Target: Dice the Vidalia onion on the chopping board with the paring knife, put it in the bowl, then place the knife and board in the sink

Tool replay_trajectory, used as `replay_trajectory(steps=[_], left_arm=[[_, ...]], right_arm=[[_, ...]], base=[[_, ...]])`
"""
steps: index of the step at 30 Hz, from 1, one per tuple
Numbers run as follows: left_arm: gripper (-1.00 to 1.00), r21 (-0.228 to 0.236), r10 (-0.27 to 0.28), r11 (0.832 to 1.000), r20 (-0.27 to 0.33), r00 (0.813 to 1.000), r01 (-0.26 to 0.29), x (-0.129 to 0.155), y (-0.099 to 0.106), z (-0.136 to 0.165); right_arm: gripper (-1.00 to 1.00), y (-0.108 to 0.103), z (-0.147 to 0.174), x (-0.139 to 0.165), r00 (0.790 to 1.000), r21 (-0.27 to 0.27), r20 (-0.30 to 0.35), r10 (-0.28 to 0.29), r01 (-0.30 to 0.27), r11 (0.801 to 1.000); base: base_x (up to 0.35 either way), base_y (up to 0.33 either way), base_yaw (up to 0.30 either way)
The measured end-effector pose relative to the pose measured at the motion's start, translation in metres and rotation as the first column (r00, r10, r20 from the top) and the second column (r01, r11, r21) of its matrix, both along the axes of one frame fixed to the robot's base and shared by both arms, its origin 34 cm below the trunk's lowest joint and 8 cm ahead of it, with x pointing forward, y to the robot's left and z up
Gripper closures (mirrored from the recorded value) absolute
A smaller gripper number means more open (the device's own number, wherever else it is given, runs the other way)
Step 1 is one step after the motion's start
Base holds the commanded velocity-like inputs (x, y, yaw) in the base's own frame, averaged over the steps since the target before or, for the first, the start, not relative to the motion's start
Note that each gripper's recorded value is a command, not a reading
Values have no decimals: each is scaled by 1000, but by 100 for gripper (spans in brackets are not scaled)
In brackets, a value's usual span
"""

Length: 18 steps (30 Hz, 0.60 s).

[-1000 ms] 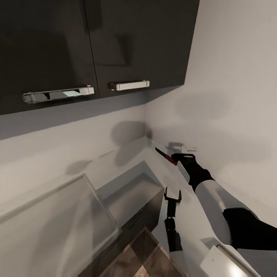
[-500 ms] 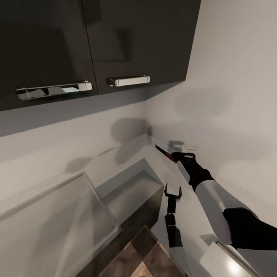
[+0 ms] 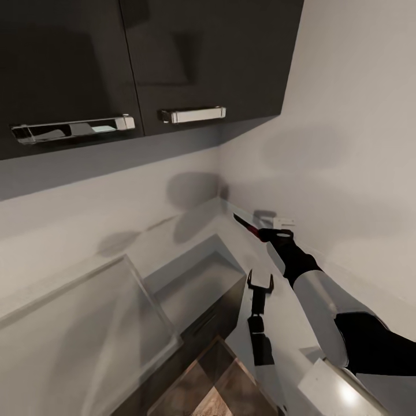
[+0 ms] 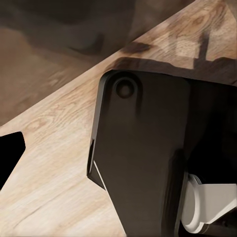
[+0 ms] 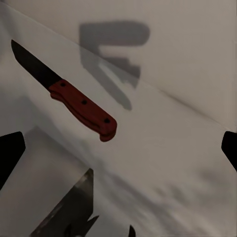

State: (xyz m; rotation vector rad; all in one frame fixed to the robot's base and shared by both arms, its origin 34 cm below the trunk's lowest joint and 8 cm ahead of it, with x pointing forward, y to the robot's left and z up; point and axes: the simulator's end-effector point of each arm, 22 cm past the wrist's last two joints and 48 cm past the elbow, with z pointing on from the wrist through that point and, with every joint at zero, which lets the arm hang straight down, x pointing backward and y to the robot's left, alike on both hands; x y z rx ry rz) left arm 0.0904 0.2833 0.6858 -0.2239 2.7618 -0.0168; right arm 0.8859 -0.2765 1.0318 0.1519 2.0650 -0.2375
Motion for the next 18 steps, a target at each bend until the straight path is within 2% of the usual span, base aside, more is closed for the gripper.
replay_trajectory(steps=[18], left_arm=[[-100, -1, 0, 1000, -29, 1000, 0, -9, 0, 1]], right_arm=[[-100, 0, -23, 1, 1000, 1, -29, 0, 0, 1000]], base=[[0, 0, 0]])
